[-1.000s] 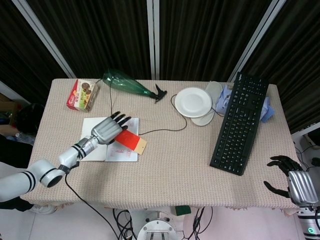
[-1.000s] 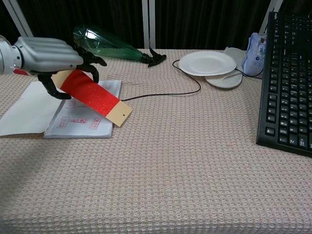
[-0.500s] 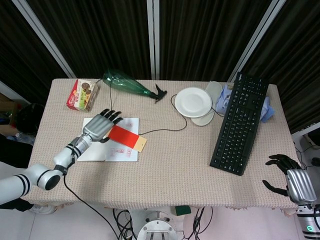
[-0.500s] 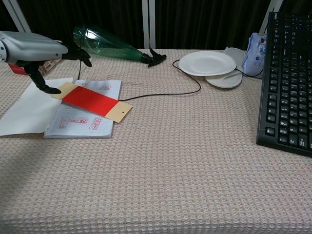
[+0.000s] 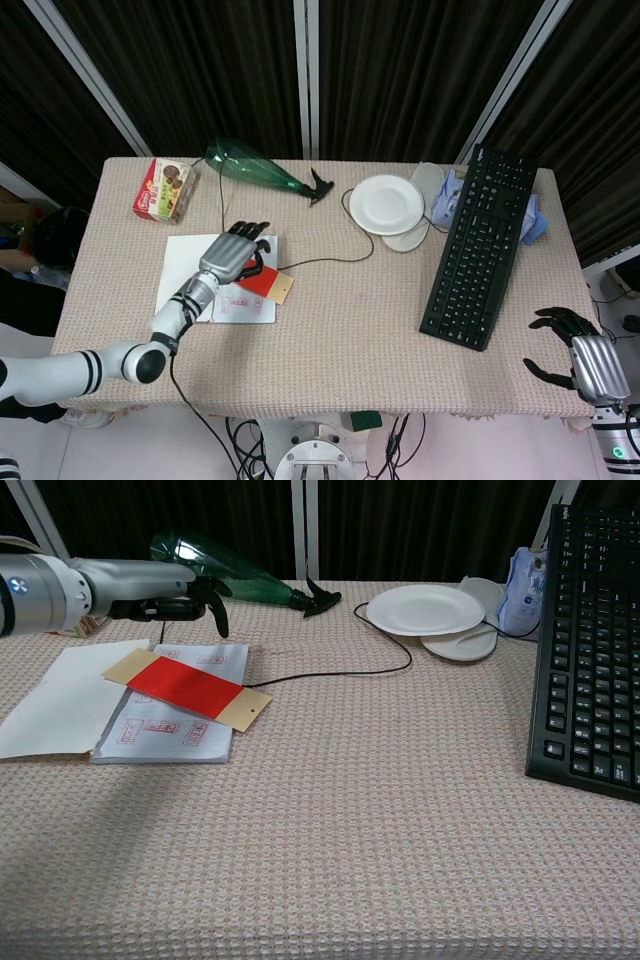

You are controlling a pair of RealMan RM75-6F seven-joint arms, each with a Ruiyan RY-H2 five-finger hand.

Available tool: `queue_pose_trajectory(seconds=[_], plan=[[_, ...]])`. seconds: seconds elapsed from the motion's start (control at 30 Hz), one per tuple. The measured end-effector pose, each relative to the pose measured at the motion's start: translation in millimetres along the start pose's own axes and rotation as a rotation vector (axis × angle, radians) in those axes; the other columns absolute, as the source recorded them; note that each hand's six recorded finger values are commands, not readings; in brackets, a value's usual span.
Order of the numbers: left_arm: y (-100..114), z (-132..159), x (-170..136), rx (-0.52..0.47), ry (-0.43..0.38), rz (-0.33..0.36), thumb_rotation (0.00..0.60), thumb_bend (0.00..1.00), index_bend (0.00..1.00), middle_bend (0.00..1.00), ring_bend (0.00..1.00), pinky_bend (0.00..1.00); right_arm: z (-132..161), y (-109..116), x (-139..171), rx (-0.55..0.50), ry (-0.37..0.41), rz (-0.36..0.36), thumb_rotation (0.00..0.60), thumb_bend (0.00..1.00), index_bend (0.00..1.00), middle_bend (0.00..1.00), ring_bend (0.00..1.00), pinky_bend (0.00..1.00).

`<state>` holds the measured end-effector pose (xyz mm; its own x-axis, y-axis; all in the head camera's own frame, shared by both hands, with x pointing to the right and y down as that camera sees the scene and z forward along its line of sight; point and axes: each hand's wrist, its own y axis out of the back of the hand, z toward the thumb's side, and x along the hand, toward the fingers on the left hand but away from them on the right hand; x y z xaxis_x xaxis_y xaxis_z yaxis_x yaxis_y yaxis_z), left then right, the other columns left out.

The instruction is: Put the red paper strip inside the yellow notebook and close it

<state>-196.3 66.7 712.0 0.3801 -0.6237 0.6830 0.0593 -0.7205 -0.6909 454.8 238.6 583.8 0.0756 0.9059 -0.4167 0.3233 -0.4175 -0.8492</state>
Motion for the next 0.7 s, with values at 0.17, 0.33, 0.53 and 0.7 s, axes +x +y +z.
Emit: queue_pose_trajectory(seconds=[0.17,0.33,0.53,0.7], plan=[[-15,12,12,0.001,0.048,-0.016,0.0,0.74,0.29,0.0,0.0,0.06,-3,-1,-1,-0.005,-0.005,0.004,0.6,0.12,0.41,0.25,0.19,0.27],[-26,20,16,0.056,0.067,-0.024,0.0,0.73,0.29,0.0,0.0,0.06,-4,-3,-3,-0.007,-0.003,0.009,0.6,0.12,0.41,0.25,0.19,0.27],[-37,21,19,0.1,0.095,-0.037,0.0,0.73,0.29,0.0,0.0,0.06,-5,-3,-3,-0.007,-0.005,0.008,0.6,0.12,0.41,0.25,0.19,0.27],[-41,22,17,0.116,0.098,-0.035,0.0,0.73,0.3,0.0,0.0,0.06,-5,-3,-3,-0.008,-0.008,0.009,0.6,0.12,0.41,0.25,0.19,0.27]])
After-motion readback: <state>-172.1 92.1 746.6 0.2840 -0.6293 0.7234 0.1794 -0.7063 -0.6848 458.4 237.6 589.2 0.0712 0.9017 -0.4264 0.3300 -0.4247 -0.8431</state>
